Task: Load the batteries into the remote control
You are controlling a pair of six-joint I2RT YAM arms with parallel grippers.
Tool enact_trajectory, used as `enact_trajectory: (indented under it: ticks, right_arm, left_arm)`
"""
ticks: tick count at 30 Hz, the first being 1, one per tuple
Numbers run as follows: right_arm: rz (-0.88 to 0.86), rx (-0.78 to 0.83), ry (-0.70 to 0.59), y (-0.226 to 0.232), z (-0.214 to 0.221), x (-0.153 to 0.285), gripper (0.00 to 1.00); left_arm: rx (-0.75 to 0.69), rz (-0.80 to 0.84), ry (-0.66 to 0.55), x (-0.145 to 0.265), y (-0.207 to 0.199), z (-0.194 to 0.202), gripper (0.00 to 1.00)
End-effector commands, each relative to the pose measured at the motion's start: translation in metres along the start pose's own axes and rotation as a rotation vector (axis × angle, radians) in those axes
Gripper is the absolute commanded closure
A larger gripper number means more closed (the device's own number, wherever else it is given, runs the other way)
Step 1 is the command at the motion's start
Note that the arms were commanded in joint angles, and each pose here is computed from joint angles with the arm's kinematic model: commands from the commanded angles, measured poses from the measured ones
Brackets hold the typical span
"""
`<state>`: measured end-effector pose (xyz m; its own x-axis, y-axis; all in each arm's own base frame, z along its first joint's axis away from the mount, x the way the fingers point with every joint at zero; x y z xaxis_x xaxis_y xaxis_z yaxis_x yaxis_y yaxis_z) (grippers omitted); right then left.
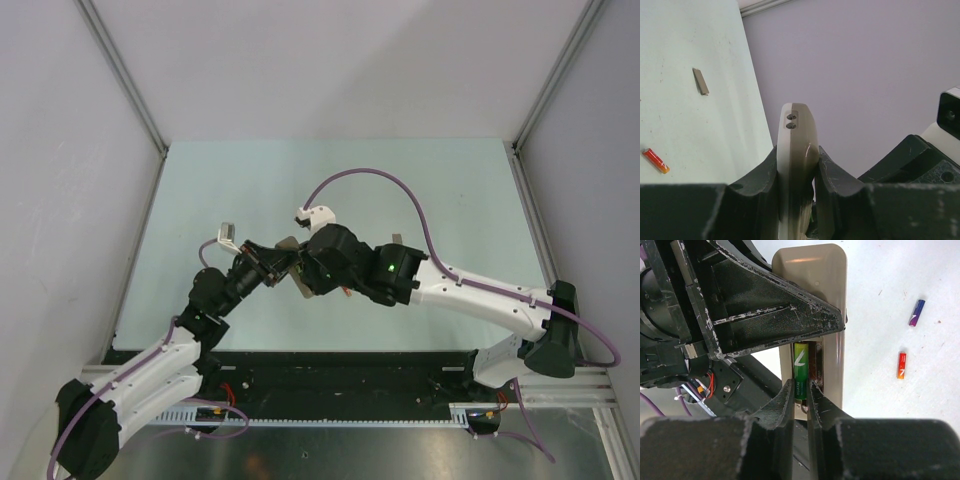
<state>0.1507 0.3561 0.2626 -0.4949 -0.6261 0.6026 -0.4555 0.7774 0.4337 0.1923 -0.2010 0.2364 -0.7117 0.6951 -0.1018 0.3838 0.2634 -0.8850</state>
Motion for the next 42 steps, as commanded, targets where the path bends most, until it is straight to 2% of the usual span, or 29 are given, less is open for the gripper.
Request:
enact_trajectory:
  ticks: [1,11,18,23,28,36,42]
  right_arm:
    - [-0.061,-0.027,0.026,0.018,0.019,-0.029,0.85]
    - [-0.061,-0.045,0.01,0.018,0.014,-0.022,0.71]
    - [-0.047,-0.053,0.012,0.014,0.013,-0.019,0.7]
    - [-0.025,-0.059,0.005,0.007,0.01,-0.018,0.77]
    - [-0.014,-0.062,0.006,0.001,0.007,-0.018,1.0]
    - [-0.022,-0.058,-0.014,-0.007,-0.006,-0.005,1.0]
    - [-0.07,-0.05,0.029,-0.012,-0.011,0.004,1.0]
  left_arm:
    - [0.074,0.442,-0.003,0.024,-0.111,-0.017,1.0]
    - [0.079,0.41,-0.003,0.022,-0.099,-0.013,1.0]
    - [0.082,0.401,-0.007,0.02,-0.097,-0.014,1.0]
    - [0.086,0.389,-0.012,0.02,-0.093,-0.013,1.0]
    - [0.087,0.377,-0.02,0.02,-0.089,-0.012,1.0]
    - [0.072,0.352,-0.008,0.015,-0.081,-0.009,1.0]
    - [0.061,0.346,0.004,0.015,-0.078,-0.006,1.0]
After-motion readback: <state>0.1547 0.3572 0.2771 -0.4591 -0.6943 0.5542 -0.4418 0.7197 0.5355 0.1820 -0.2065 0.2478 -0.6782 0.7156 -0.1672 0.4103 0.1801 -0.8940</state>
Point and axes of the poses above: each gripper's point midway between its finger pads, its own x axis back along the fingers, its own y axis along the line the jaws close on, z = x × y, the point moved 4 cm from there along x, back along the fingers, and after that the axes turned 12 degrees about -x, right-handed, at the moved point
